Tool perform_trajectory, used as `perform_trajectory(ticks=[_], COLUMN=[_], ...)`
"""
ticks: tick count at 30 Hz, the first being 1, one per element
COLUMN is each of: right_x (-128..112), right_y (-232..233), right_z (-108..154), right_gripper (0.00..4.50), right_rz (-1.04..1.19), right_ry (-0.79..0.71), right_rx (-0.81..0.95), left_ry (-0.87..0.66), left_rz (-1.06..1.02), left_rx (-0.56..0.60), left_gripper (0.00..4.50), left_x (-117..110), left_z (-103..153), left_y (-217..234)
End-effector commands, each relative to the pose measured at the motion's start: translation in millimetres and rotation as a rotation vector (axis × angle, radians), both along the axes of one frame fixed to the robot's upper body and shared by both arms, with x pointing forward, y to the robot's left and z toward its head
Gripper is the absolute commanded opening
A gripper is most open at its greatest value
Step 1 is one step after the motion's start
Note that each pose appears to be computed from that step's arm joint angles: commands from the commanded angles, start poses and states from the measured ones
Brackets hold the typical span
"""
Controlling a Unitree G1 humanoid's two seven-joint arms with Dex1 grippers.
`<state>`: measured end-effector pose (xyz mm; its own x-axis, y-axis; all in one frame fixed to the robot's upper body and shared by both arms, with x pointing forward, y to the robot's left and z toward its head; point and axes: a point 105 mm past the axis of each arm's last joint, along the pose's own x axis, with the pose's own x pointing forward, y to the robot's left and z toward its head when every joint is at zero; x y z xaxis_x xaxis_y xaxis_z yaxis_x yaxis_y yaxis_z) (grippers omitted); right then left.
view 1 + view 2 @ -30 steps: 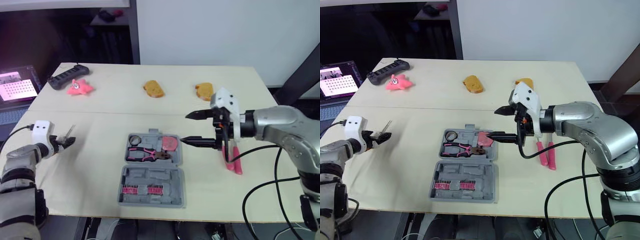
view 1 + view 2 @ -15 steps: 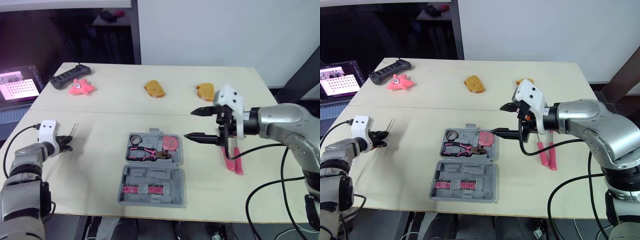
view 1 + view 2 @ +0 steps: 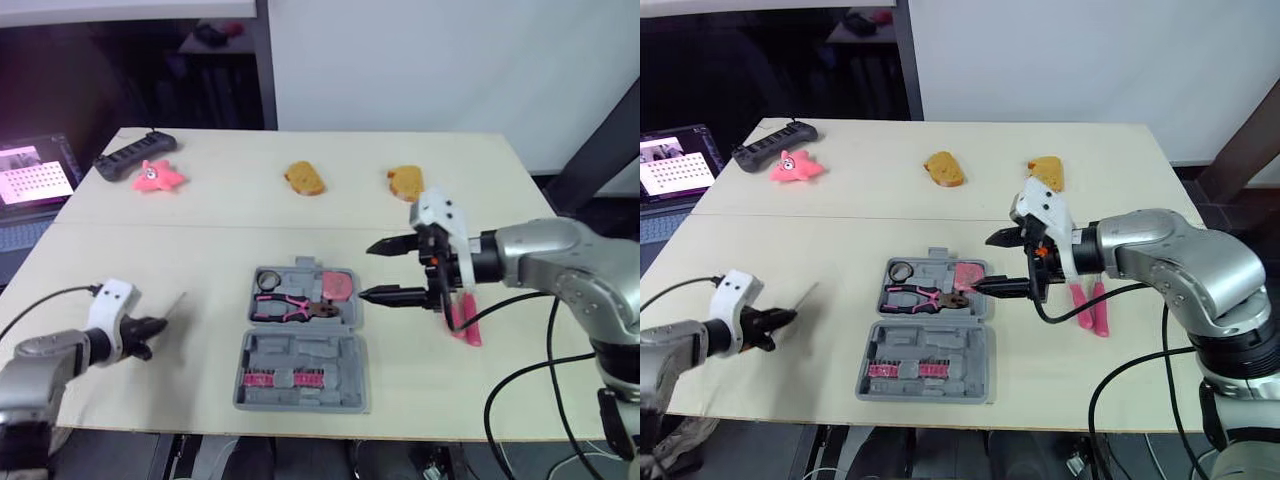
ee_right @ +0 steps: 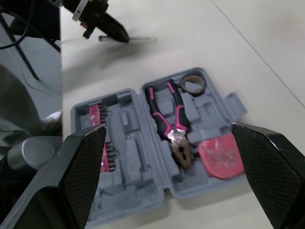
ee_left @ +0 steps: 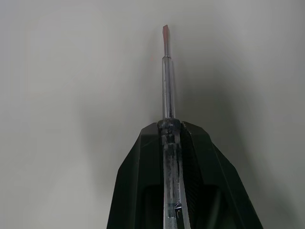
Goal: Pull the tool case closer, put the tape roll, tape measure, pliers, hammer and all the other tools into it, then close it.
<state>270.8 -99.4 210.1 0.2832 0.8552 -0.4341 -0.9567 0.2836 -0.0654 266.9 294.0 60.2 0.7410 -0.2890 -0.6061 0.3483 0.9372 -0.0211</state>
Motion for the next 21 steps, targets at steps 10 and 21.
perform_trajectory(ticks=[10, 21], right_x=[4.3, 2.0], right_y=[7.0, 4.2], right_z=[1.5, 0.1], right_gripper=[4.5, 4.5], right_rz=[-0.016, -0.036], right_ry=[-0.062, -0.067], right_rx=[0.015, 0.01], left_ry=[-0.031, -0.071], left_rz=[-0.094, -0.104], left_rx=[0.051, 0.082], left_gripper=[0.03, 3.01], left_x=[-23.1, -14.0], left_z=[-19.9, -21.2], left_y=[-20.8, -18.1])
